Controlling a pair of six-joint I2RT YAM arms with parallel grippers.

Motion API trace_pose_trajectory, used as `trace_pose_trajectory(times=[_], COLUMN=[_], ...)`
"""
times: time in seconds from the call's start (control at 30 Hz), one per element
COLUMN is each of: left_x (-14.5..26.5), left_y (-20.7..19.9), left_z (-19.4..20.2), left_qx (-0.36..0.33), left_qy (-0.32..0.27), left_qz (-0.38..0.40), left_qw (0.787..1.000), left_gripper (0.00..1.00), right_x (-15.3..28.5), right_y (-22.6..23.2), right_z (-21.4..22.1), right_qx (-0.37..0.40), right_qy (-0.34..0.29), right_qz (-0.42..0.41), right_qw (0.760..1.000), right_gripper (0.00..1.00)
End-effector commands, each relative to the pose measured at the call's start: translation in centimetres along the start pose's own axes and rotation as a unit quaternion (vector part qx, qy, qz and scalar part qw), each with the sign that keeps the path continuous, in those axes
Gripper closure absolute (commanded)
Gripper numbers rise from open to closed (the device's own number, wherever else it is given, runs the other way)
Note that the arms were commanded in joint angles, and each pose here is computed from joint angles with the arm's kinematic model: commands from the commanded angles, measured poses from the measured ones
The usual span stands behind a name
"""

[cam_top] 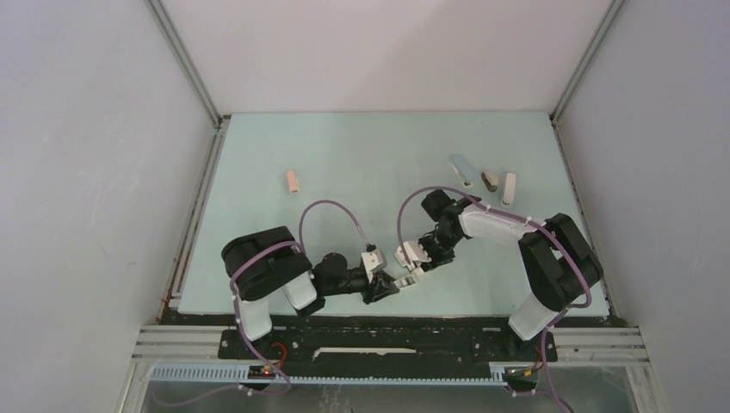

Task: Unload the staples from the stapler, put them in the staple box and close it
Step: Close the staple box at the center of the board.

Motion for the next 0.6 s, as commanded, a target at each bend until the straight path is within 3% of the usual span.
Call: trace_pose_trajectory(times=[0.0,0.57], left_x=[0.5,0.8], left_y=[-0.6,0.2], left_z=[-0.5,-0.9], left_qx=[-0.021,-0.021], left_qy=[-0.011,-0.016], left_qz=[0.030,0.022], left_qw=[0.999,0.999], left_gripper=[0.65,0.65], right_x=[-0.2,-0.5], right_y=[0.5,0.8], right_z=[-0.7,-2.0], right_qx=[0.045,0.099], right_qy=[-0.002,-0.005], right_qz=[-0.005,-0.008], right_qw=[0.999,0.995], right_gripper=[0.61,0.60])
Point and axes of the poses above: each gripper's point midway between its finger pads, its own x axis back along the fingers, its own y axis along the line the jaws close on, z = x × y, the point moved 5 cm from there along x, back along the fingers, and after that the axes turned 12 degrees about x, right-handed, at the moved point
